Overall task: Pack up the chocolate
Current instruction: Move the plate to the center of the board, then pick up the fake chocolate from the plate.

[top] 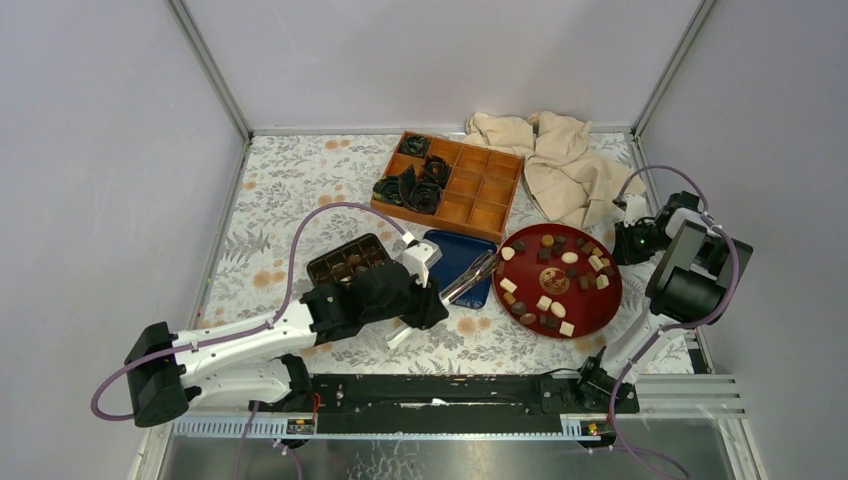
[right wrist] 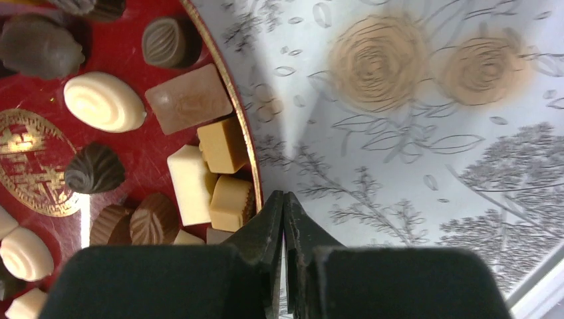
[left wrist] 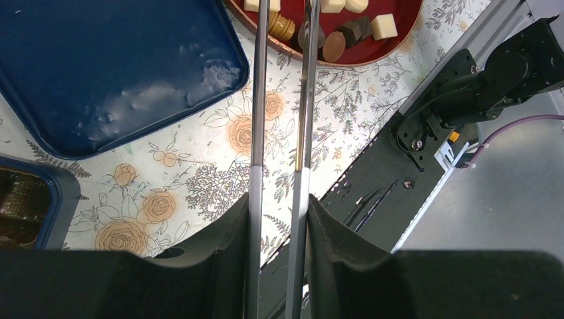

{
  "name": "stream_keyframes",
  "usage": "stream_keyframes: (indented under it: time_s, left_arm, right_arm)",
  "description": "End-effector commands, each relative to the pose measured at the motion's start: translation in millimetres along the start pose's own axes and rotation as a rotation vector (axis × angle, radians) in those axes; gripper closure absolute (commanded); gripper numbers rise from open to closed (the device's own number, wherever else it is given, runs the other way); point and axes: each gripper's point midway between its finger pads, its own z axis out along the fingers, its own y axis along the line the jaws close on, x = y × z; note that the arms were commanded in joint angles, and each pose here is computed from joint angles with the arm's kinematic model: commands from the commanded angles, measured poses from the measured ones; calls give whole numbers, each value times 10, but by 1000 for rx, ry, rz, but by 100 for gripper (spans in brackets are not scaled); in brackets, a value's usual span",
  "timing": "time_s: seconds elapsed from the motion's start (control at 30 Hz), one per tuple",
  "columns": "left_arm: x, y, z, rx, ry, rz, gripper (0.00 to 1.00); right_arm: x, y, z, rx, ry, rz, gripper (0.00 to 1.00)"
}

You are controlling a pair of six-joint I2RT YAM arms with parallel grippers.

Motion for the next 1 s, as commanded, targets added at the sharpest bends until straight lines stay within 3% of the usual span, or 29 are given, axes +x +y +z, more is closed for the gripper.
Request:
stream_keyframes:
  time_s: [0.0, 0.43, 0.6, 0.77, 0.97]
  left_arm:
    - [-159, -47, 5, 10, -64, 19, 62]
    - [-68, -72, -6, 28, -40, -16, 63]
    - [30, -183, 26, 61, 6, -13, 63]
    - [141, -323, 51, 59, 67, 24, 63]
    - [290, -423, 215, -10, 162, 106, 63]
  right_arm:
    - [170, 448, -47, -122, 33, -29, 92]
    - [127, 1246, -14, -227, 74, -87, 92]
    - [20, 1307, -51, -213, 62, -74, 90]
    - [-223, 1119, -274, -56, 1, -61, 81]
    - [-553, 1368, -553, -113, -151, -35, 70]
